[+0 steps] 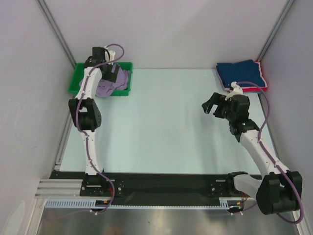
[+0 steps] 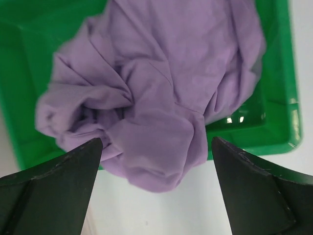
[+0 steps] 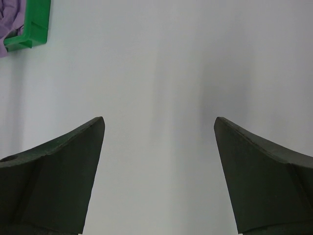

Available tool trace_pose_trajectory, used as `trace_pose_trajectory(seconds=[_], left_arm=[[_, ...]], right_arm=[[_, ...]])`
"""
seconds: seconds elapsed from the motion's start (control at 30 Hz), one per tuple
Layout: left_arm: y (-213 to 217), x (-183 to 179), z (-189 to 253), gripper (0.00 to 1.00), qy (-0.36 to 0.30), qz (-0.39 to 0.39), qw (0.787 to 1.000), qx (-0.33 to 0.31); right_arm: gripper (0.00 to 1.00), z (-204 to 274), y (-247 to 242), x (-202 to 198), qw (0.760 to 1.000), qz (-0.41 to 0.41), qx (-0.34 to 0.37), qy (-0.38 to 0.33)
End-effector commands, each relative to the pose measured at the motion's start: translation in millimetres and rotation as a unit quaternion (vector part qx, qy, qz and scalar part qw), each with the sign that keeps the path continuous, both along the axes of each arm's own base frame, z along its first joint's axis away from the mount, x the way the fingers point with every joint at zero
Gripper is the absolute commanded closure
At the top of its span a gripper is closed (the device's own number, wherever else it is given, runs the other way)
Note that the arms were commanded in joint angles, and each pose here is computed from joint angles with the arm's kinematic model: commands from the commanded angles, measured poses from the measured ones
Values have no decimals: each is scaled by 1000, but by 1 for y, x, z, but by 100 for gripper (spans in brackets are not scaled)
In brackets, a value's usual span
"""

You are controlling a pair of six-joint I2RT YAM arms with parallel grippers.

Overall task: Fold and stack the t-shirts
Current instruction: Grab the tshirt from the pile, then move the tshirt to the center of the board

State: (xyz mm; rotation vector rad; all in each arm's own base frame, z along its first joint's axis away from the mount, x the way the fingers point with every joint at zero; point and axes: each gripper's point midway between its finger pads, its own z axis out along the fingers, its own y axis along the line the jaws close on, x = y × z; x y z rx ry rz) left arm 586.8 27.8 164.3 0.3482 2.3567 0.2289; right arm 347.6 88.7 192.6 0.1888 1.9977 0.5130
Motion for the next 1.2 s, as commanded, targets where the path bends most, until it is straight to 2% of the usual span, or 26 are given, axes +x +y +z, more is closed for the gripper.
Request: trace_pose_trajectory(seconds=[0.0,0.17,0.27,0.3,0.33,0.37,0.53,0.67,0.7,0.77,0.8,0.87,0.9,1.0,1.03,1.07,1.1,1.17], left_arm=[[29,3,-13,0,5,61,998,-19],[40,3,-26,0,15,61,998,-26],[27,-2,-27,40,19,43,997,-58],[24,-5,-27,74,22,38,997,-65],[19,-6,-16,94,12,32,997,-76],[17,-7,-10,100,7,30,996,-83],[2,-25,20,100,1,3,994,-107],[-19,-50,98,99,-55,-42,988,-139],[-27,-67,135,100,-87,-59,984,-141],[-47,-91,177,100,-124,-103,976,-144],[-55,-118,210,100,-154,-122,970,-141],[-72,-147,234,100,-173,-149,962,-149],[-83,-180,258,100,-191,-174,952,-164],[-108,-233,280,100,-202,-231,932,-191],[-124,-267,299,100,-226,-269,916,-194],[-132,-286,304,100,-233,-293,905,-201],[-151,-306,293,100,-212,-344,883,-238],[-169,-349,290,100,-192,-398,855,-273]], right_arm=[[0,24,9,15,1000,21,2,-23],[0,20,16,22,999,36,4,-8],[0,23,15,22,999,36,-2,-10],[0,22,14,21,999,33,-5,-9],[0,21,13,21,999,32,-7,-8],[0,23,13,20,999,31,-8,-10],[0,34,8,18,999,23,-18,-25],[0,52,12,15,998,30,-1,-48],[0,56,17,12,998,42,7,-52],[0,71,26,8,996,57,23,-67],[0,77,32,5,994,72,29,-74],[0,93,44,-4,990,101,37,-95],[0,99,48,-7,988,111,38,-102],[0,121,65,-25,979,153,40,-132],[0,127,69,-32,976,164,41,-137],[0,132,72,-38,973,177,40,-144],[0,138,77,-44,970,188,41,-149],[0,146,81,-58,965,206,46,-157]])
